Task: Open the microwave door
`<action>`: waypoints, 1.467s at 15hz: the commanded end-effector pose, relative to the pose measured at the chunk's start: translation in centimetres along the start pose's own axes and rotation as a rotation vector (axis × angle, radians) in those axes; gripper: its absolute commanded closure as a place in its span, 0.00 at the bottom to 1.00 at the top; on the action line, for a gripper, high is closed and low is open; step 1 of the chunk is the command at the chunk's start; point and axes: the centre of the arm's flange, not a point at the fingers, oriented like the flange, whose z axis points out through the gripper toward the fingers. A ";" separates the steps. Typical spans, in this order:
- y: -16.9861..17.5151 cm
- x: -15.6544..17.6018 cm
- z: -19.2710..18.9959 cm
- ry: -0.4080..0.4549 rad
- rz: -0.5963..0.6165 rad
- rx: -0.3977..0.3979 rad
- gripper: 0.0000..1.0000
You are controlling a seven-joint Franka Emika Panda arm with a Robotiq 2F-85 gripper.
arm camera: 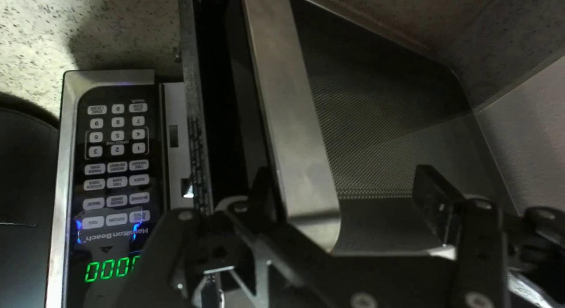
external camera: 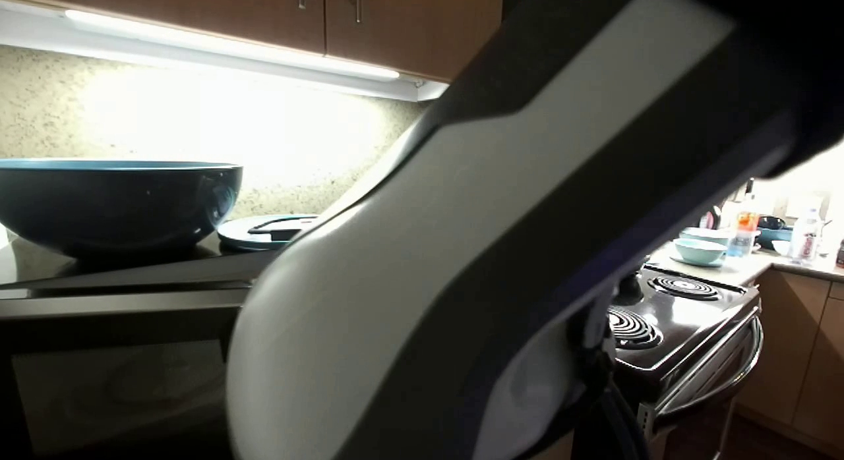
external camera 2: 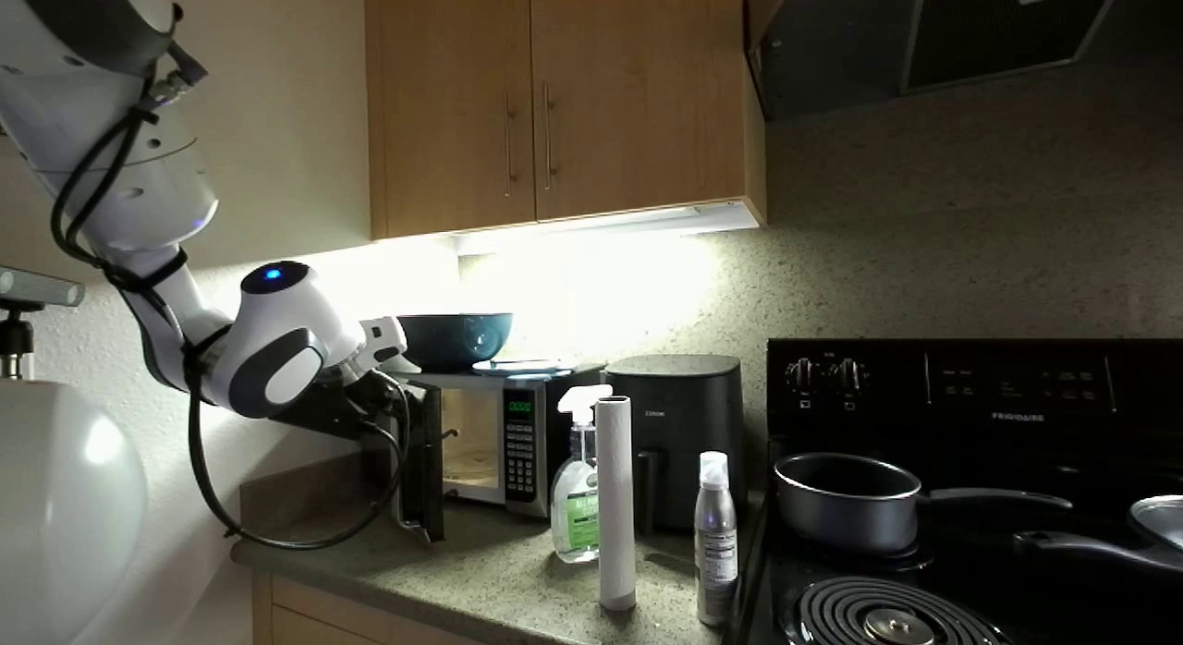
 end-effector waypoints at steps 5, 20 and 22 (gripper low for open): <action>-0.3 -0.1 -1.5 0.024 0.005 0.013 0.00; 0.0 0.2 -1.6 0.027 0.010 0.012 0.00; 0.0 0.2 -1.6 0.027 0.010 0.012 0.00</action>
